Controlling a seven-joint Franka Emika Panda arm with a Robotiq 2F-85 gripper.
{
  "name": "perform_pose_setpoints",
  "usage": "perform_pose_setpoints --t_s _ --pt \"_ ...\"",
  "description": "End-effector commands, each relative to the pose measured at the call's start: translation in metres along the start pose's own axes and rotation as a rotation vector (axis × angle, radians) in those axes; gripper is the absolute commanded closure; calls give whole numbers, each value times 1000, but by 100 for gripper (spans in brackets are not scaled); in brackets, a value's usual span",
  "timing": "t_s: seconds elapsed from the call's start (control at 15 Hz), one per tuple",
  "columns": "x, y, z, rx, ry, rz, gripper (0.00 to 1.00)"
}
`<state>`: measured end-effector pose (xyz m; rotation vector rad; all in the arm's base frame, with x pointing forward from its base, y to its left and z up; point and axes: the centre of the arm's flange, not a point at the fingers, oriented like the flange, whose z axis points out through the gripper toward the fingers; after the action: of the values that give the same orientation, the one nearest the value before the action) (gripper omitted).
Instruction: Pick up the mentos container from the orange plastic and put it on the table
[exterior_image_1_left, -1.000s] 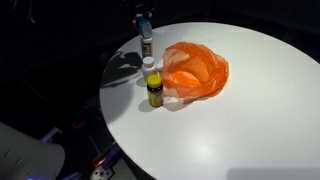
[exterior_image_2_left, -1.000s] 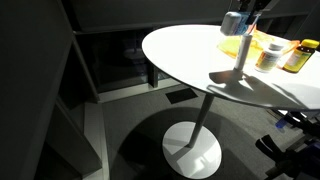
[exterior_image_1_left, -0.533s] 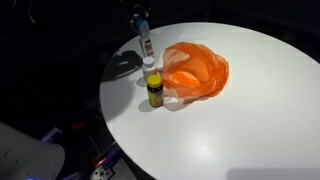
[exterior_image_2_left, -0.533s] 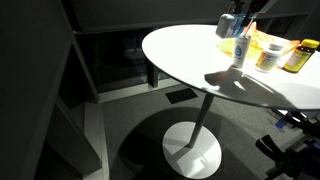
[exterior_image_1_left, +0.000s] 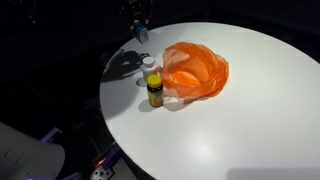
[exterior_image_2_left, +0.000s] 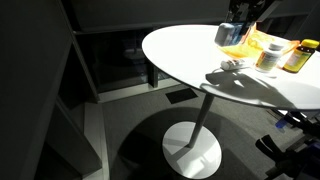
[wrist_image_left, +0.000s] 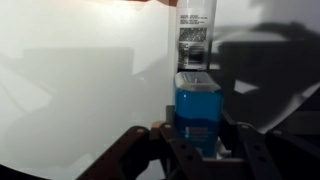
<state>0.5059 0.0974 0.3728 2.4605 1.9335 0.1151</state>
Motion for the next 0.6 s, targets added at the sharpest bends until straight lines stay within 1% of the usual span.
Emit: perform_pose_setpoints --t_s 0.0,0.27,0.53 --pt "-7 11 7 35 54 -17 82" --pt "-8 12 27 98 105 14 82" --pt "-9 13 54 131 102 39 82"
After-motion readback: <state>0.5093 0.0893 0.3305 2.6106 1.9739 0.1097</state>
